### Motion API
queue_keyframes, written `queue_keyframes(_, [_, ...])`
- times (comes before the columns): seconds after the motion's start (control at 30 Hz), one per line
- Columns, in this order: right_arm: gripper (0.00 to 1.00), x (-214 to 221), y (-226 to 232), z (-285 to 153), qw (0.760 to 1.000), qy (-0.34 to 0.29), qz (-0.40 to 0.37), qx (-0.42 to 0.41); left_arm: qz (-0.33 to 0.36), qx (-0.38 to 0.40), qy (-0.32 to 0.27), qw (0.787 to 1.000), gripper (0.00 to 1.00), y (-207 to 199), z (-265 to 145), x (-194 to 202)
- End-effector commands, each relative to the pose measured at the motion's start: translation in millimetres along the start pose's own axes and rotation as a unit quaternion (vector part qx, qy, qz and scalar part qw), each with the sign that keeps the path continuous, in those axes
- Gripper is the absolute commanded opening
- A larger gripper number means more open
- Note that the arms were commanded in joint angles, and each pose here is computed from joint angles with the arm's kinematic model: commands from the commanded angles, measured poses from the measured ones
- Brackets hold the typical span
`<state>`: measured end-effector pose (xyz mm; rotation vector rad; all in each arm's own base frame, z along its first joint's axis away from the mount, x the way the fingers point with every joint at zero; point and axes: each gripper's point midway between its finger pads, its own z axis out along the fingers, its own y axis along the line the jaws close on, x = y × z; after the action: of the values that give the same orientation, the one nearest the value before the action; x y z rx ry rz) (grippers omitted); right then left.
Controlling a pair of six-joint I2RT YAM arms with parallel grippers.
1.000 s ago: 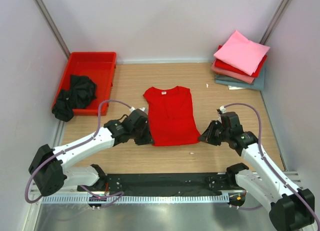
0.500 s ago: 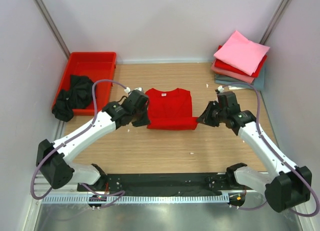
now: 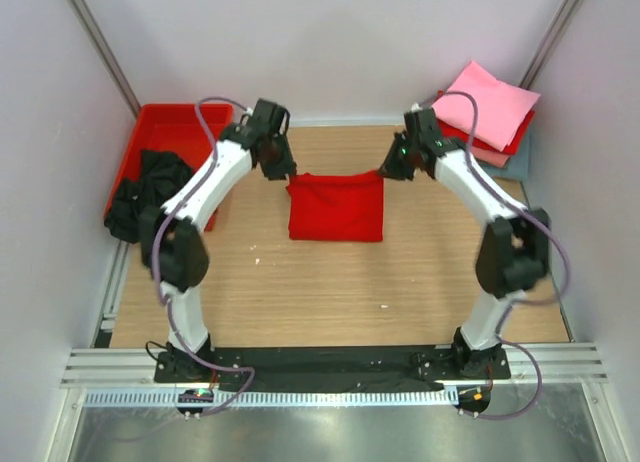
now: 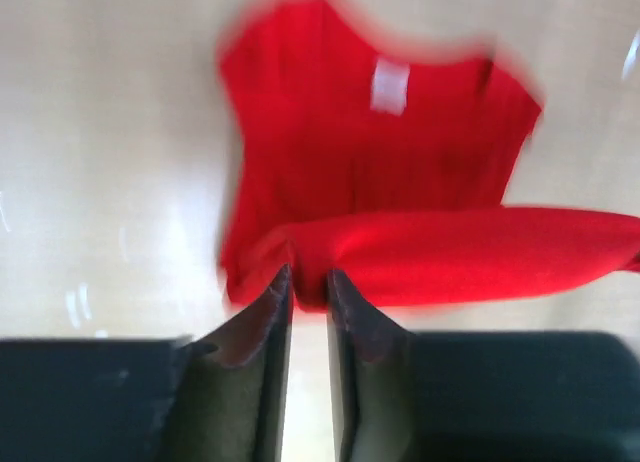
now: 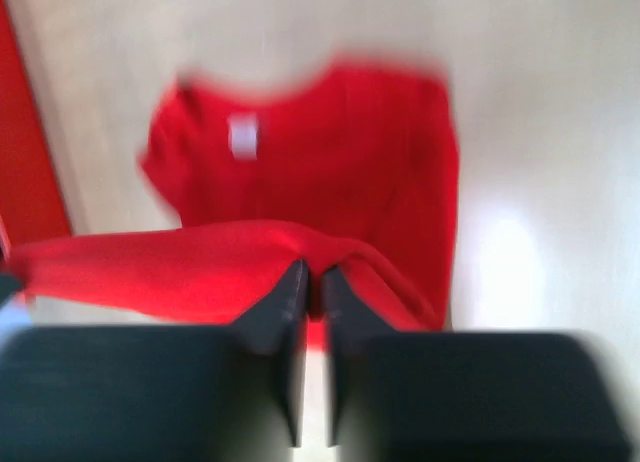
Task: Fold and stack the t-shirts
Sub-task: Fold the tshirt
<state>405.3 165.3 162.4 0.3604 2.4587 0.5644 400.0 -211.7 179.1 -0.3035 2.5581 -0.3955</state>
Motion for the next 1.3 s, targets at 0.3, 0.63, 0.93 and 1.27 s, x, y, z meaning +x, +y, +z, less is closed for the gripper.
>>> queue_keyframes(0.3, [1.00,-126.9,21.7,41.8,0.991,-0.124,0.005,0.052,-0.060,0.115,0.042,0.991,0.82,-1.2,105.8,-99.2])
queue_keyframes(0.63, [1.00,-38.3,-25.7,60.2,0.999,-0.039,0.024,-0.014,0.018,0.066,0.042,0.997,0.82,12.9,13.5,-48.0])
queue_keyframes(0.93, [0.96,-29.0,-38.3,117.4,0.998,0.010,0.004,-0.070,0.121,-0.020,0.023,0.992,0.81,40.9,-62.3,21.7])
queue_keyframes(1.27, [0.90,-1.7,-57.6,155.3,0.997,0.032,0.019,-0.071,0.168,-0.127,-0.042,0.977,0.83,103.9,-82.0,37.2])
